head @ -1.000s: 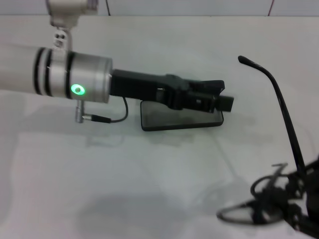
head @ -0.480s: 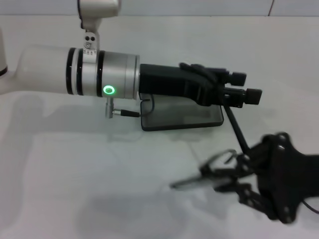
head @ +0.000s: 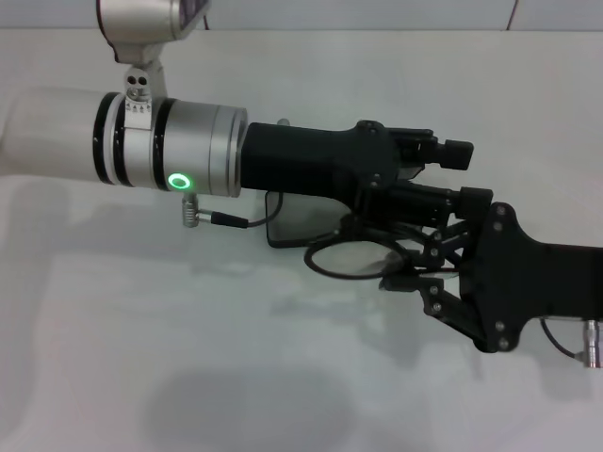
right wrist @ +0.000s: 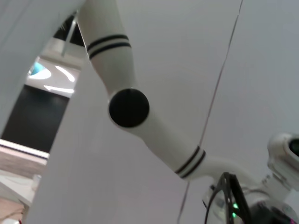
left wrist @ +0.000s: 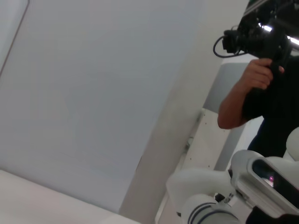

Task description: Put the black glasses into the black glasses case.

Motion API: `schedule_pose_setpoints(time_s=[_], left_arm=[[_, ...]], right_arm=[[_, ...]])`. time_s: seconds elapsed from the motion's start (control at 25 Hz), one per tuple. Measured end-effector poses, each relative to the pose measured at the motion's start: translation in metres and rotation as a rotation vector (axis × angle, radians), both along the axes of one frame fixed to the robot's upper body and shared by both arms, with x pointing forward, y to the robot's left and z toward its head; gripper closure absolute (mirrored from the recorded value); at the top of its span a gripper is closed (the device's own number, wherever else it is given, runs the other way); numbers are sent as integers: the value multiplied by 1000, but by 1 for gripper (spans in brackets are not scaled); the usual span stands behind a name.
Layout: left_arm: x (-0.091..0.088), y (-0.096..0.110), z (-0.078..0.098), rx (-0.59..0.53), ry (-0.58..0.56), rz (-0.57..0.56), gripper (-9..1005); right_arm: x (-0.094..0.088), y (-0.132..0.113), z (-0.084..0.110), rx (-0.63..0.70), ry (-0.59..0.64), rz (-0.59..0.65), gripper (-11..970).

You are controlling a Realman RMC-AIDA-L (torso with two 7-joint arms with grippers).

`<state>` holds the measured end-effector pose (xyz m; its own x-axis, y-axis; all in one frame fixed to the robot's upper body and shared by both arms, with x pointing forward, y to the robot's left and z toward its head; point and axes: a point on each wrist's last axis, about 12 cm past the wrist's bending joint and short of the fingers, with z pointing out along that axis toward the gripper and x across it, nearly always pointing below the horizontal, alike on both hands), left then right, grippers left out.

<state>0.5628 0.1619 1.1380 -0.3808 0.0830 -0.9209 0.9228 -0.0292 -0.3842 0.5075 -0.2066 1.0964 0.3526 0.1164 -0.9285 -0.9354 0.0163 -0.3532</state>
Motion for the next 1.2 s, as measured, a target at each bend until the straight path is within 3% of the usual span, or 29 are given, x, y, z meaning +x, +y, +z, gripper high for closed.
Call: schedule_pose_setpoints(time_s=[0.28, 0.64, 0.8, 1.2], left_arm=[[4, 1, 4, -2, -48, 13, 227], [24, 57, 14, -99, -153, 303, 227], [24, 68, 13, -89, -154, 343, 227], [26, 65, 13, -84, -155, 342, 227]], right_arm=[[5, 0, -3, -37, -11, -37, 865], [41, 6, -20, -260, -55, -298, 864], [56, 23, -20, -361, -111, -360, 865], [61, 61, -29, -571, -178, -408, 841]])
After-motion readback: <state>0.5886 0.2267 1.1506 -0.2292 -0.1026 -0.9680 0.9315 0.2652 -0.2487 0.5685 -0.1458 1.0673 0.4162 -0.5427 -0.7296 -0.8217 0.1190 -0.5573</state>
